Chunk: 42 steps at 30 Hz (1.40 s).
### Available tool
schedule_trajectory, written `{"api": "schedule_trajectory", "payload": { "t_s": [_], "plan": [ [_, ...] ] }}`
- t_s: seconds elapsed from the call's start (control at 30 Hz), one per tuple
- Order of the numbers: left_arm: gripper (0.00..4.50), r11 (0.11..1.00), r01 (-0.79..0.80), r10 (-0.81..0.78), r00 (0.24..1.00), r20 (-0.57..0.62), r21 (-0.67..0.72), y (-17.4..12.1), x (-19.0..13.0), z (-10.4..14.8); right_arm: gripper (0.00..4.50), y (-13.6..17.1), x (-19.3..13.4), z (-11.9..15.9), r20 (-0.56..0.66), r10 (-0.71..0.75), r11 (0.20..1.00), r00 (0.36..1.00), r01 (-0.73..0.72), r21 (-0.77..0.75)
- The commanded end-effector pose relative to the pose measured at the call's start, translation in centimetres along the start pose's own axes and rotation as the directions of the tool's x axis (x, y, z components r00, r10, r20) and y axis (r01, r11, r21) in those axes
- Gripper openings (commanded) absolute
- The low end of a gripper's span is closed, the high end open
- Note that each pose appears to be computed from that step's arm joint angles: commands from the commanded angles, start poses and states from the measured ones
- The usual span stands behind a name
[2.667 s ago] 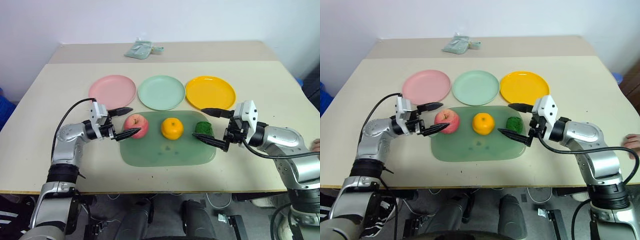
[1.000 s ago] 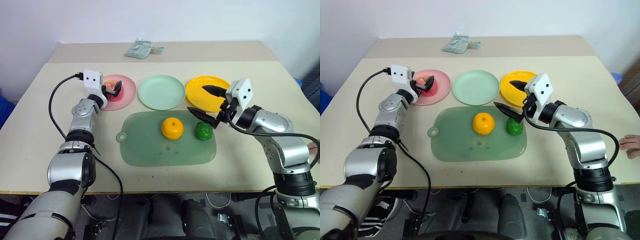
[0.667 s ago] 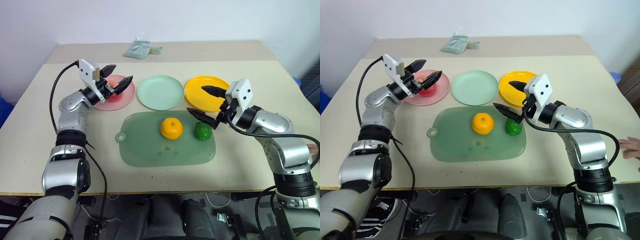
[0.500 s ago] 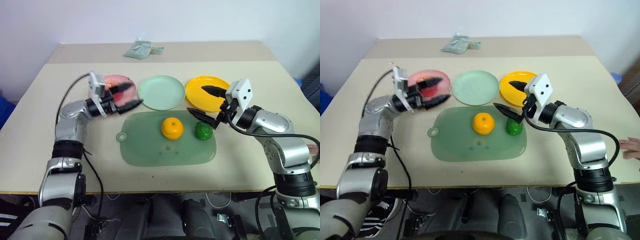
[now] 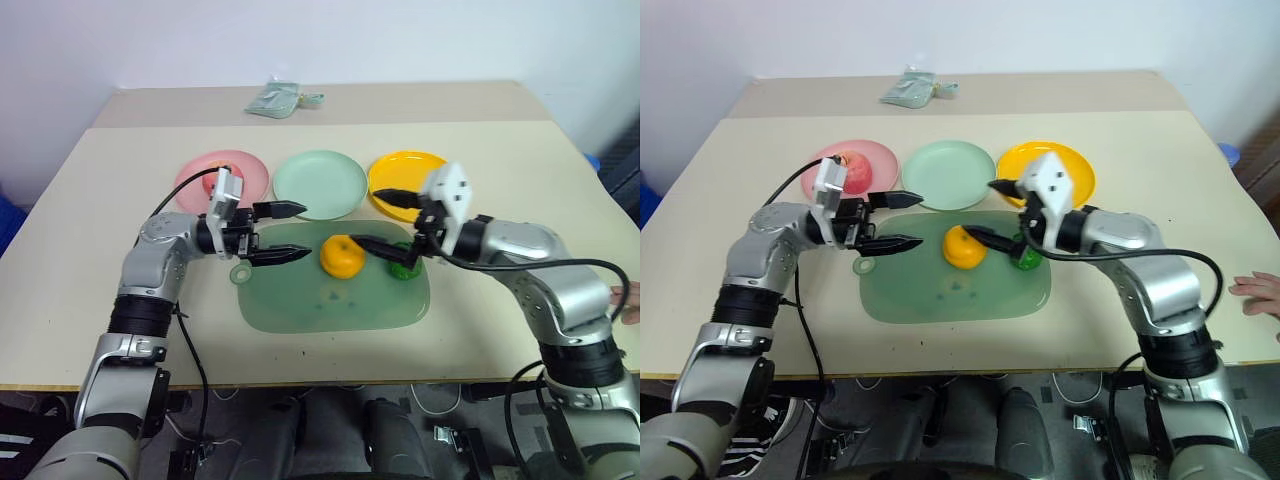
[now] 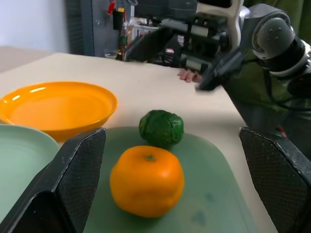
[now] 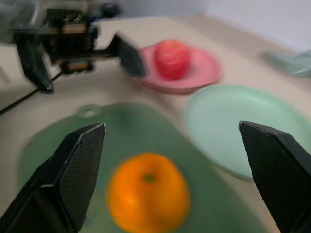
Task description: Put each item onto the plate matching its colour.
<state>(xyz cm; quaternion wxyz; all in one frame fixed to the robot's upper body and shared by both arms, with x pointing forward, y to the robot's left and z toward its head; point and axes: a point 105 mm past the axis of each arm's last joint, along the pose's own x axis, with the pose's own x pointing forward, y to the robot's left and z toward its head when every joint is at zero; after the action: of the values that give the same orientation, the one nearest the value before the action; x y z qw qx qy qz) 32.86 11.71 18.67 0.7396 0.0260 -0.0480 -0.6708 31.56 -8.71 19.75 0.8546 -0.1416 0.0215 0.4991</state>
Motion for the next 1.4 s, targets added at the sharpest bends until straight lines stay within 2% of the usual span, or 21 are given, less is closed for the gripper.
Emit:
{"api": "schedule_trajectory", "payload": {
  "t_s": [0.03,0.13,0.3,0.5,0.6,0.67,0.7,0.73,0.8,0.87,1.0,1.1,1.17,1.33,1.4],
  "plan": [
    [4.45,0.998,-0.005,0.007,1.000,-0.025,0.059,-0.2,-0.9,0.8,4.50,0.1,0.9,0.0,-0.048,0.009,1.000,0.999,-0.009,0.006],
    [4.45,0.998,-0.028,0.032,0.996,-0.082,0.050,-0.3,-1.5,0.0,4.50,0.2,1.8,-0.5,-0.092,0.025,0.999,0.995,-0.023,0.023],
    [4.45,0.998,-0.030,0.036,0.994,-0.108,0.051,-1.3,-1.6,-0.7,4.50,-0.5,2.7,-2.8,-0.226,0.012,0.998,0.974,0.002,0.060],
    [4.45,0.998,-0.047,0.052,0.993,-0.102,0.049,-1.6,-1.6,-1.1,4.50,-0.5,2.9,-4.3,-0.291,0.029,0.997,0.956,-0.006,0.082],
    [4.50,0.997,-0.058,0.063,0.994,-0.093,0.054,-1.6,-1.6,-1.1,3.63,0.1,2.8,-4.5,-0.300,0.070,0.994,0.951,-0.042,0.099],
    [4.50,0.996,-0.064,0.069,0.994,-0.084,0.058,-1.5,-1.7,-1.0,3.03,0.1,2.8,-3.1,-0.229,0.077,0.992,0.970,-0.052,0.113],
    [4.50,0.996,-0.070,0.074,0.994,-0.076,0.058,-1.4,-1.8,-0.9,3.01,-0.2,2.8,-1.9,-0.170,0.065,0.992,0.983,-0.046,0.118],
    [4.50,0.996,-0.074,0.078,0.995,-0.070,0.059,-1.3,-1.8,-0.8,3.01,-0.4,2.8,-1.0,-0.130,0.057,0.992,0.990,-0.041,0.121],
    [4.50,0.991,-0.109,0.112,0.993,-0.041,0.072,-0.7,-1.9,-0.4,3.01,-2.3,2.6,2.1,0.024,-0.025,0.986,0.999,0.021,0.167],
    [4.50,0.980,-0.174,0.175,0.984,-0.008,0.098,0.5,-1.4,0.0,3.01,-6.5,1.7,3.8,0.104,-0.235,0.957,0.966,0.212,0.199],
    [4.50,0.949,-0.268,0.266,0.963,0.033,0.165,2.0,-0.3,0.3,3.01,-11.4,0.2,2.3,0.035,-0.491,0.864,0.871,0.481,0.145],
    [4.50,0.926,-0.327,0.326,0.945,0.040,0.190,3.0,0.1,0.2,3.01,-13.8,-0.8,0.5,-0.035,-0.613,0.785,0.790,0.613,0.088],
    [4.50,0.923,-0.326,0.325,0.945,0.040,0.204,3.0,0.3,0.2,3.01,-14.7,-1.2,-0.4,-0.062,-0.651,0.754,0.757,0.654,0.061],
    [4.50,0.923,-0.325,0.324,0.945,0.041,0.204,2.9,0.3,0.2,3.01,-14.7,-1.0,-4.1,-0.195,-0.627,0.761,0.754,0.647,0.054],
    [4.50,0.924,-0.323,0.322,0.946,0.040,0.206,2.8,0.3,0.2,4.03,-14.3,-0.8,-4.4,-0.197,-0.603,0.777,0.773,0.625,0.075]
  ]
}}
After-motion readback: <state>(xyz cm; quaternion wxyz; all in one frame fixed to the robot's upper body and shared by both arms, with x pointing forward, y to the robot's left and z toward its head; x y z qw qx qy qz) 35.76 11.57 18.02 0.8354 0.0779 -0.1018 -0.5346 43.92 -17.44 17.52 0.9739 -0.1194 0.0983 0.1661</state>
